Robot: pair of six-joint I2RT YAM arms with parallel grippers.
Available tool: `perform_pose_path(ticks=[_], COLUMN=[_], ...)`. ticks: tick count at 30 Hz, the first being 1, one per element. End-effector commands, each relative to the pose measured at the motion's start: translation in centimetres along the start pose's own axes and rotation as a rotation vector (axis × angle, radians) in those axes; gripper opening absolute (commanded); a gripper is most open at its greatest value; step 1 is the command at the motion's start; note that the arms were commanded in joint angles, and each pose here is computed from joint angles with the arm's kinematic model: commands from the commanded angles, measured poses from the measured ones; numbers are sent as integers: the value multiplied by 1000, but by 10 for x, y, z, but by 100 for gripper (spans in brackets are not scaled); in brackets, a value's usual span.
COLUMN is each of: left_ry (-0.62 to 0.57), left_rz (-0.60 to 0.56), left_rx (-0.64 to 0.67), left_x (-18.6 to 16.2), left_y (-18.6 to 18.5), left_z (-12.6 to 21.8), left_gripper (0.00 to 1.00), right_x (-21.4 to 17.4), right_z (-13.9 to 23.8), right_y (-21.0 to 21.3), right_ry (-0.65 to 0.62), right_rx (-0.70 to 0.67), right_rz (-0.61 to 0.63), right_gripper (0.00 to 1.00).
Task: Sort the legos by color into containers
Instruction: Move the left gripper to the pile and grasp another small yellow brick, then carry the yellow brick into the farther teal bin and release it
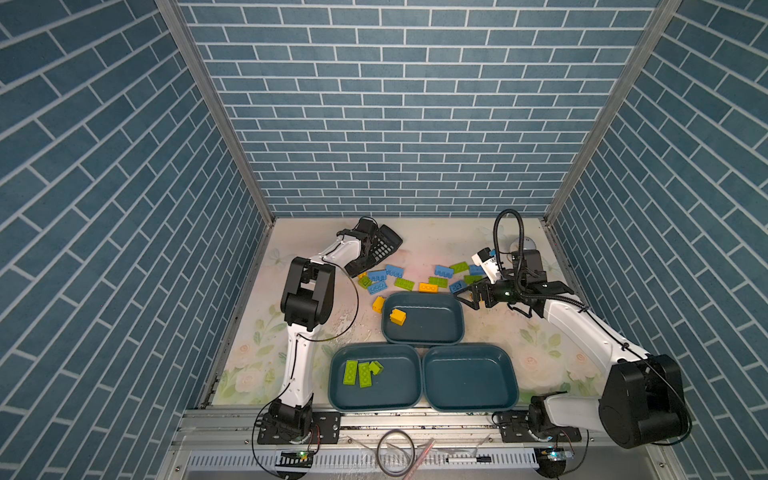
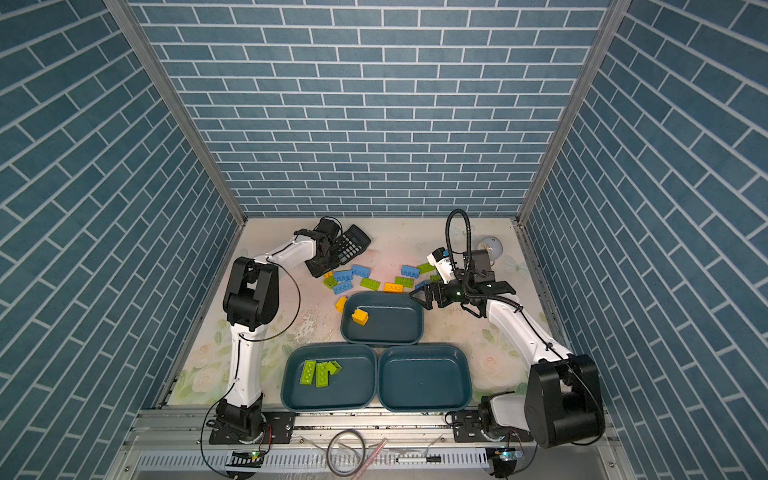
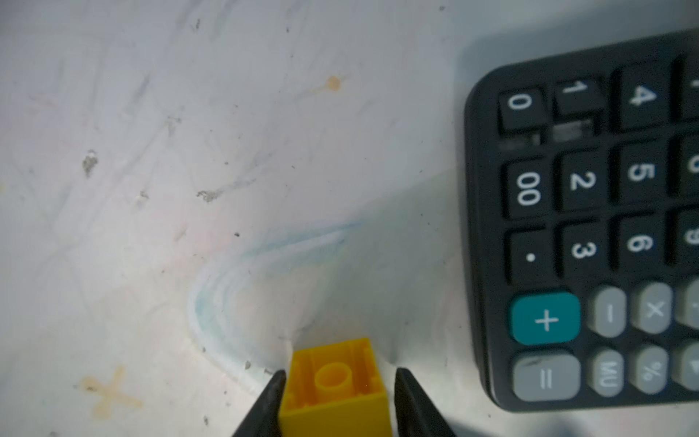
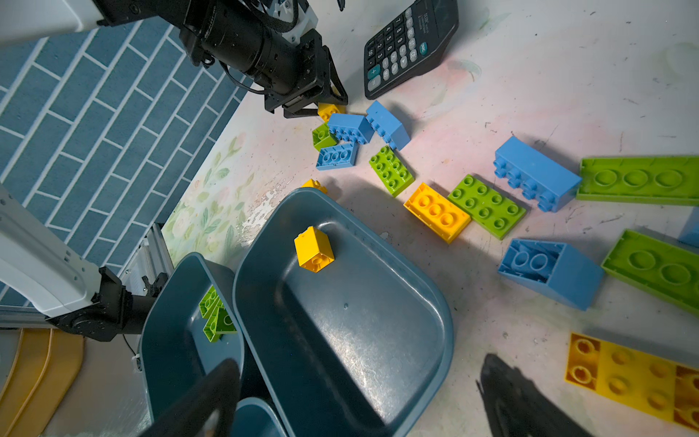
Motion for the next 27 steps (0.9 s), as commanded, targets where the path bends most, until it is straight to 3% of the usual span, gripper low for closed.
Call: perform_pose_path(ticks=[1,8,12,20,27], left_ry=[13,-36,-36,20,96], left_rz=[-11,-116,-201,-329,-474], left_rx=[-6,-33,-75,-180,-245], left_x=[-2,11,-4,-79,-161], left_y=[1,0,-2,1,10], left_z=[-1,43,78,145,181], left_gripper=[32,30,30,30,30], right_x=[11,12,11,3,-8], right_z=[2,7,11,22,30], right_y=[3,7,10,21,31], right_ry=[-20,-34,-42,-42,-32], right_rx=[17,5,-1,0,10], right_rz=[17,36,46,60,77], right_gripper=[99,99,99,99,99])
Point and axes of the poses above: each gripper's point midway between its finger pads, its own z axis back along the fingers, its own y axis along the line the jaws close on, x = y × z, the point moved 1 cm from there along z, back along the fingers, and after that the axes turned 4 degrees about z, right-handed, at the moved point
